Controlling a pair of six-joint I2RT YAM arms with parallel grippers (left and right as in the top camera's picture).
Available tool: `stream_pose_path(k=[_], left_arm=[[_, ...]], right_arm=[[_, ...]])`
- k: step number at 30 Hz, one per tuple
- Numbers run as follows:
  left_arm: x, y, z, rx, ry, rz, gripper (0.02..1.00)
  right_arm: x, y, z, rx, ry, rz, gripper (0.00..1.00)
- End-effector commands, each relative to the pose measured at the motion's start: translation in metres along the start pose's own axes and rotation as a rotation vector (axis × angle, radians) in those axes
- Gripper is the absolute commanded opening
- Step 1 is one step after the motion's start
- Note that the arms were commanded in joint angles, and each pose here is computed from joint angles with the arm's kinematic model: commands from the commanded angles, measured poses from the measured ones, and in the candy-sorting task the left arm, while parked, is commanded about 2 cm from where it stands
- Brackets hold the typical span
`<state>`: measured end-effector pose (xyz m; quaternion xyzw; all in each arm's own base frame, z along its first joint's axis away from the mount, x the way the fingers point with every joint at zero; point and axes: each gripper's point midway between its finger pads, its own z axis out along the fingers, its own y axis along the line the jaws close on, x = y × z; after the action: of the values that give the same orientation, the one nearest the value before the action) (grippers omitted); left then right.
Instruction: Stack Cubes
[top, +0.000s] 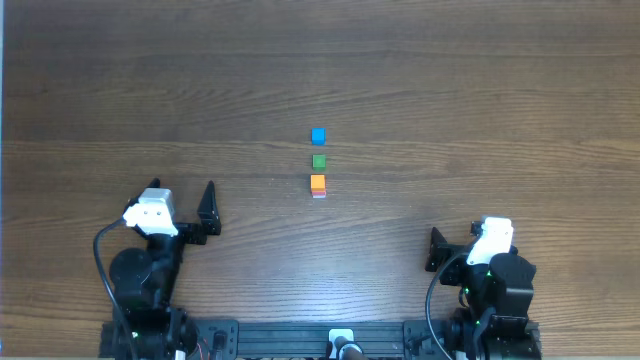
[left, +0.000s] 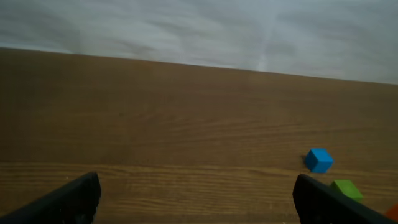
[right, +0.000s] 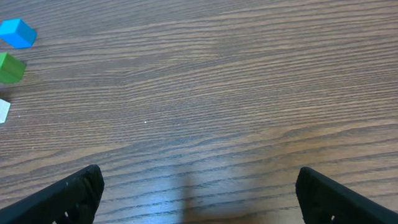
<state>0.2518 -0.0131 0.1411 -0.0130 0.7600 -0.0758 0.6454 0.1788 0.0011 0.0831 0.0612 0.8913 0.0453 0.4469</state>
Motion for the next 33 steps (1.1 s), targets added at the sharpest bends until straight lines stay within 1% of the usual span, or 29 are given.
stream_pose_path(k=[1,8,24,33], left_arm=[[0.001,0.002,0.001,-0.010,-0.002,0.027,0.996],[0.016,0.003,0.000,-0.016,0.054,0.019,0.998],[0.015,0.004,0.001,-0.019,0.054,0.019,0.998],[0.000,-0.004,-0.003,0.013,-0.017,0.031,1.000]], right_arm=[[0.000,0.000,0.000,0.000,-0.005,-0.002,0.993],[0.000,0.000,0.000,0.000,-0.006,-0.002,0.993],[0.000,0.000,0.000,0.000,-0.005,-0.002,0.993],[0.000,0.000,0.000,0.000,-0.005,-0.002,0.991]])
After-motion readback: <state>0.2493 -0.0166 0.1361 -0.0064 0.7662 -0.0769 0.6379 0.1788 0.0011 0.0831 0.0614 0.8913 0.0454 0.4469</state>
